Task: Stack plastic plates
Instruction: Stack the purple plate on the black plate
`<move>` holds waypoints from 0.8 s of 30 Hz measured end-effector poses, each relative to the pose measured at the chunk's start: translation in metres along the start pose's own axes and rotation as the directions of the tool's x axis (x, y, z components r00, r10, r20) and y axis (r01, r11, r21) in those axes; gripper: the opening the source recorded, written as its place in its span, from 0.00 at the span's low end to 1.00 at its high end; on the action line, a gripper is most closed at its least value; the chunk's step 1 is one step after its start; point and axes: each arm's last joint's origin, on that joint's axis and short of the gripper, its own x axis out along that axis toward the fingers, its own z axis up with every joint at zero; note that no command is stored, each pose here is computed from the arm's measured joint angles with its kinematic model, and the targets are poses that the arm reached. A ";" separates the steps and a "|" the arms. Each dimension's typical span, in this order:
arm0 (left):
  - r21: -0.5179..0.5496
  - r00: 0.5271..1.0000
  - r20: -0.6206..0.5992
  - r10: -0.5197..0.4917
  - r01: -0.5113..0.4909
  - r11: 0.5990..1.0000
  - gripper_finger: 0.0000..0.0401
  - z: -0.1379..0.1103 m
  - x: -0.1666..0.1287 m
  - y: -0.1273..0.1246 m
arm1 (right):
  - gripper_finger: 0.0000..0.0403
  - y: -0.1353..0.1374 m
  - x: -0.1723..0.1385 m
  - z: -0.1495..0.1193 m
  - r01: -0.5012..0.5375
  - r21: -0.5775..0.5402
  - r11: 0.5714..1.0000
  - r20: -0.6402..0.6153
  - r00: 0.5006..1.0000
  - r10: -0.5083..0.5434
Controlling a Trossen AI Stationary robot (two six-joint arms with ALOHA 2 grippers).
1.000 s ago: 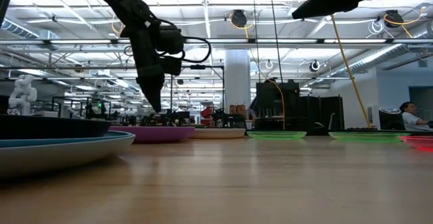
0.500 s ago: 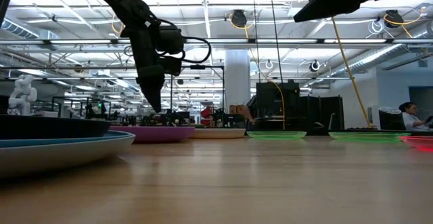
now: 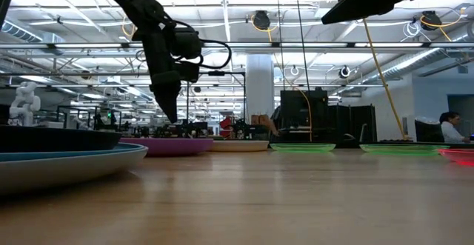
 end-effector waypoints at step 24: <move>0.033 0.999 -0.042 -0.018 0.019 0.999 0.54 0.004 0.021 -0.009 | 0.08 0.000 0.000 0.000 0.001 0.000 1.000 -0.003 1.000 -0.001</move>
